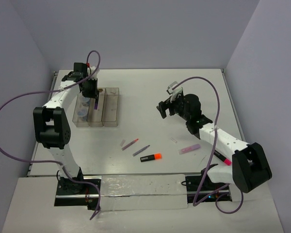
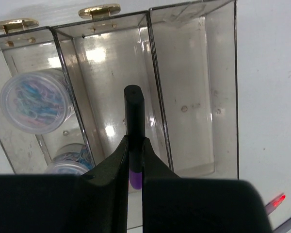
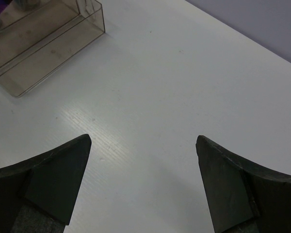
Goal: Sort the stationery into containers
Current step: Place the pen in the storage box.
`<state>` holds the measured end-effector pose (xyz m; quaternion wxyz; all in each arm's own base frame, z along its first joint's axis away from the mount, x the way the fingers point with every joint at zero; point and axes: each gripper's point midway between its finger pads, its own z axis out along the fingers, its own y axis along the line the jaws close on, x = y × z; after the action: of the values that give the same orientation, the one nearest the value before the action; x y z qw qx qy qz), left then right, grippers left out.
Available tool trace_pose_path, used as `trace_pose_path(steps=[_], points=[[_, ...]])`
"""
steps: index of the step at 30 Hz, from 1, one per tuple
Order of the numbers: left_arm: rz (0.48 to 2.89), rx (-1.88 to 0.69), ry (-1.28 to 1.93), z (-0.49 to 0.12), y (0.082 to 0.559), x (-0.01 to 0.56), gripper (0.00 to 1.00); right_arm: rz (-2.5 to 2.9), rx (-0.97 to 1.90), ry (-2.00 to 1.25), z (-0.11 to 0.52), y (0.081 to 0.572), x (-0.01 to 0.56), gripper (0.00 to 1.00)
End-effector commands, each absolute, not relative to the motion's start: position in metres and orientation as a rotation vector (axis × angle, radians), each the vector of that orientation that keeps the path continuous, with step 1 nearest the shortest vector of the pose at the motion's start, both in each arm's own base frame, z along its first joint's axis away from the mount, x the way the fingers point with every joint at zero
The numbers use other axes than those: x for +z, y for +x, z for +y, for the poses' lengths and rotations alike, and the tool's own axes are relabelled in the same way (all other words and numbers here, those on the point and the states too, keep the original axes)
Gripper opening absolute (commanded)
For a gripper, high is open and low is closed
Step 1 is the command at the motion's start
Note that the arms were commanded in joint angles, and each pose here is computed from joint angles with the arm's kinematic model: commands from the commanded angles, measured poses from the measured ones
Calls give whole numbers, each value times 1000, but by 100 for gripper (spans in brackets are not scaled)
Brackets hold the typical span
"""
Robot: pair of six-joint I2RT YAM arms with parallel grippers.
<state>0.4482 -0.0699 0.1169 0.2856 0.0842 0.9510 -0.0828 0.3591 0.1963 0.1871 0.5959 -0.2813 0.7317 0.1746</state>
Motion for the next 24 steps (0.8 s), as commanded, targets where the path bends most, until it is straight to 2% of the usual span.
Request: trace_pose_path(steps=[1,2,3,7,12,17,24], points=[[2478,-251,161,-77,475,125,30,1638,378,-619,191,365,222,96],[2494,-269,162,-79,473,121,49,1644,377,-622,191,365,222,96],[2504,-291,165,-82,470,120,62,1652,377,-625,191,364,221,97],[2463,-313,185,-85,465,133,77,1651,386,-631,191,360,224,100],[2342,-293,236,-85,462,177,81,1639,421,-628,194,354,232,100],[2170,-268,513,-113,439,226,80,1634,448,-614,194,348,239,100],[2203,-346,812,-156,380,216,78,1710,445,-499,179,348,251,100]])
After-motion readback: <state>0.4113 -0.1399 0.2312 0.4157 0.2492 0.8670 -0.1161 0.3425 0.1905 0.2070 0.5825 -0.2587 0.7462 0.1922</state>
